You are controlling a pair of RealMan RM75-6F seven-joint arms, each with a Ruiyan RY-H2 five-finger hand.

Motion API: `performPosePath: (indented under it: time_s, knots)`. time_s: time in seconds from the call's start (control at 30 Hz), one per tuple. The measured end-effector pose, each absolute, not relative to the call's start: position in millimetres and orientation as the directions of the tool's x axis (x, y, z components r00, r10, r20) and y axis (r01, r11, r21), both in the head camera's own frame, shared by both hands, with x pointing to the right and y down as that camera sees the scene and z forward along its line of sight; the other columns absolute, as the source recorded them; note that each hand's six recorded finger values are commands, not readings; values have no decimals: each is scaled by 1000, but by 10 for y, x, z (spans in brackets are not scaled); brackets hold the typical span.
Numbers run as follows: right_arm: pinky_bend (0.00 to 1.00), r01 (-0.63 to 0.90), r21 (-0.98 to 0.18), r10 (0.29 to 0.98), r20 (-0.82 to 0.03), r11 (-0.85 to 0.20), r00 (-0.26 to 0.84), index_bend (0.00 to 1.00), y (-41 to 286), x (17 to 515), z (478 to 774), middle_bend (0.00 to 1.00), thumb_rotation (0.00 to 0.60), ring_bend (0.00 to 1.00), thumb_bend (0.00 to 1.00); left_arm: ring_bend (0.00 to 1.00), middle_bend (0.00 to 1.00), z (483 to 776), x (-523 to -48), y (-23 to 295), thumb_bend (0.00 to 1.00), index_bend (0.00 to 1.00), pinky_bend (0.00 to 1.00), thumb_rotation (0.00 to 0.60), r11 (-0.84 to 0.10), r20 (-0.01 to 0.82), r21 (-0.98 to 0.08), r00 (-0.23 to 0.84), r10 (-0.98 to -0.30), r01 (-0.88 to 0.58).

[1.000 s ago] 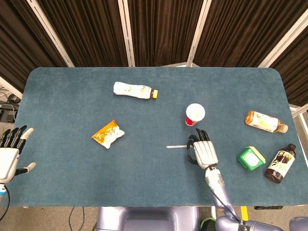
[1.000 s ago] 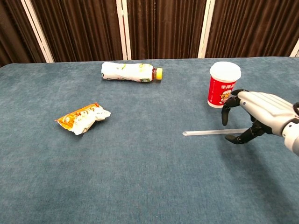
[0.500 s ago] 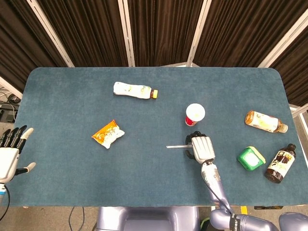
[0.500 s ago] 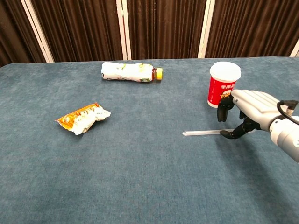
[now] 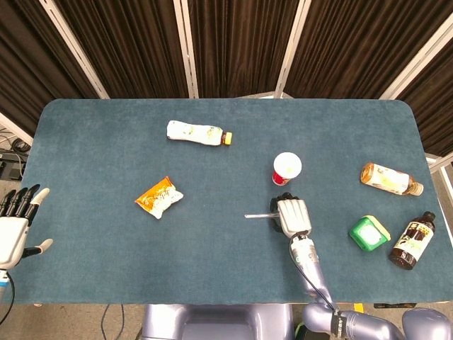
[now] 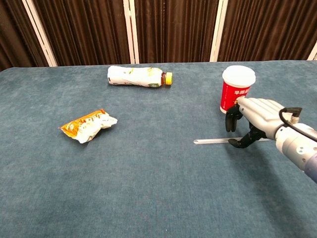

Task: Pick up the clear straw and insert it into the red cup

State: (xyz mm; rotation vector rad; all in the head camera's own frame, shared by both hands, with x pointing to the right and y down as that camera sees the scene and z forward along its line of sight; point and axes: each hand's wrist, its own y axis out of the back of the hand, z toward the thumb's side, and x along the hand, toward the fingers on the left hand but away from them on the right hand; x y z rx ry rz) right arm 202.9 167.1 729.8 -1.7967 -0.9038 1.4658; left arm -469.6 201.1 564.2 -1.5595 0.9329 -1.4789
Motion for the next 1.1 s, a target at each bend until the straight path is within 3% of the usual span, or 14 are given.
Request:
performPosePath:
  time_s: [0.67,1.1]
  knots:
    - [432,54,-806,803,-578,-590,146,517,1651,1755,7399,467,600,278,309,0,0,5642,-4697,2009,78,0,0,600,-429,429,-903,57,-902,2]
    - [432,11,-790,784,-607,-613,130,517,1673,1733,7475,445,600,278,371,0,0,5643,-4695,2006,78,0,0,600,-430,429,-903,59,-901,2]
